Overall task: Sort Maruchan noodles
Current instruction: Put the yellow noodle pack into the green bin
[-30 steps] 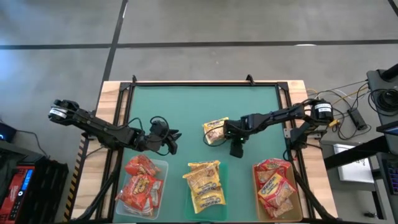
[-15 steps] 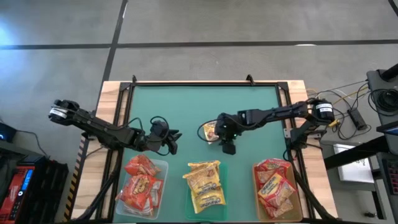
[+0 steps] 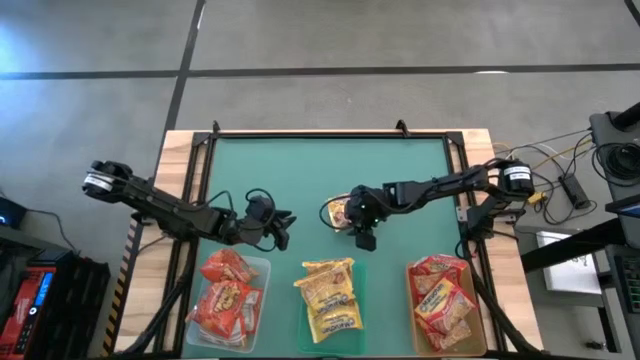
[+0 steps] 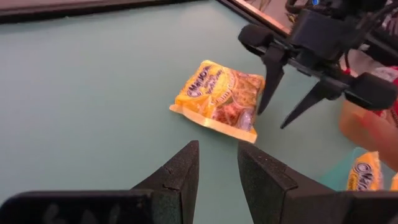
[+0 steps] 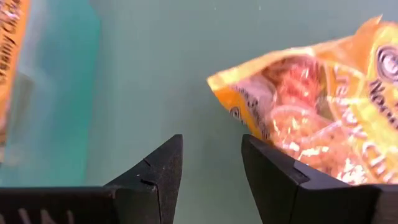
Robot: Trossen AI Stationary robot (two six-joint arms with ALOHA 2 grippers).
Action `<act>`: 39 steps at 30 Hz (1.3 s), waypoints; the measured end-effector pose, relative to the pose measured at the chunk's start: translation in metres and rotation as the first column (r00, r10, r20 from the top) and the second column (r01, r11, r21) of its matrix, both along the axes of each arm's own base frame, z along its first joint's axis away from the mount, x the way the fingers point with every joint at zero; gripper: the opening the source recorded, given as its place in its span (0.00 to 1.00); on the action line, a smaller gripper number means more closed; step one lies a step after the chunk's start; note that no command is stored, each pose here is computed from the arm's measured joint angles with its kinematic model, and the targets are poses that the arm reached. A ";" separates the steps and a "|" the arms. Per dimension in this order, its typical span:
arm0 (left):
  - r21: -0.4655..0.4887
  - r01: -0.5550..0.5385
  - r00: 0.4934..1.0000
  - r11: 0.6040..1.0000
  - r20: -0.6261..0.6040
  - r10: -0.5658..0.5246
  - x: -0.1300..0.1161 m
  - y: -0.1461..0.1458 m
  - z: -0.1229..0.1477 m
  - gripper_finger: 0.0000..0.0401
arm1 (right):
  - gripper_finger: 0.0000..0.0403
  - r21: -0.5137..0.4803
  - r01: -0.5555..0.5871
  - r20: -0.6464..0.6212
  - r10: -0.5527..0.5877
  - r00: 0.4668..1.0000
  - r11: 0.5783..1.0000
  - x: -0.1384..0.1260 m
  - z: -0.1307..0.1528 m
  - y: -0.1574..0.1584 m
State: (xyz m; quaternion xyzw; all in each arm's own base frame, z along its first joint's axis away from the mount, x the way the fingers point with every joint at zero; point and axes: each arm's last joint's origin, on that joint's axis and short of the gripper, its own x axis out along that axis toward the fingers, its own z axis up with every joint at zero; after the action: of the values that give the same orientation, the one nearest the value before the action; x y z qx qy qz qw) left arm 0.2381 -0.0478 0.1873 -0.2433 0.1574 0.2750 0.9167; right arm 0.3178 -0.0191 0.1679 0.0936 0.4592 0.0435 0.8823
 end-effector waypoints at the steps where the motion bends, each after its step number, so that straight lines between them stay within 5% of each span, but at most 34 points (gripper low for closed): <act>1: -0.005 0.007 1.000 1.000 0.000 -0.007 0.000 0.000 0.000 0.23 | 0.39 0.003 0.004 -0.004 -0.004 1.000 1.000 -0.001 -0.003 0.000; 12: -0.011 0.008 1.000 1.000 0.016 -0.008 0.001 -0.001 0.001 0.23 | 0.39 0.029 0.041 -0.021 -0.040 0.999 0.999 -0.018 -0.028 0.001; 27: -0.013 0.009 0.999 1.000 0.031 -0.008 0.002 -0.001 0.002 0.23 | 0.39 0.094 -0.046 0.355 0.009 0.935 0.995 0.003 -0.004 0.005; 33: -0.005 0.018 1.000 1.000 0.025 -0.018 0.002 -0.001 0.002 0.23 | 0.39 0.154 0.010 0.104 -0.026 0.994 0.988 -0.019 -0.011 0.008; 39: -0.022 0.060 0.998 0.998 0.016 -0.060 0.003 -0.002 0.001 0.23 | 0.39 0.144 0.067 -0.088 -0.055 0.995 0.987 -0.033 -0.021 0.008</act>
State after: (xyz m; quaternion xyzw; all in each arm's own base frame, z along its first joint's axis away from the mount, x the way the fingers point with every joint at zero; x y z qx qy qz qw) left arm 0.2407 -0.0500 0.1886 -0.2506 0.1607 0.2438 0.9230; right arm 0.2844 -0.0110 0.1466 0.1743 0.4883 0.0462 0.8539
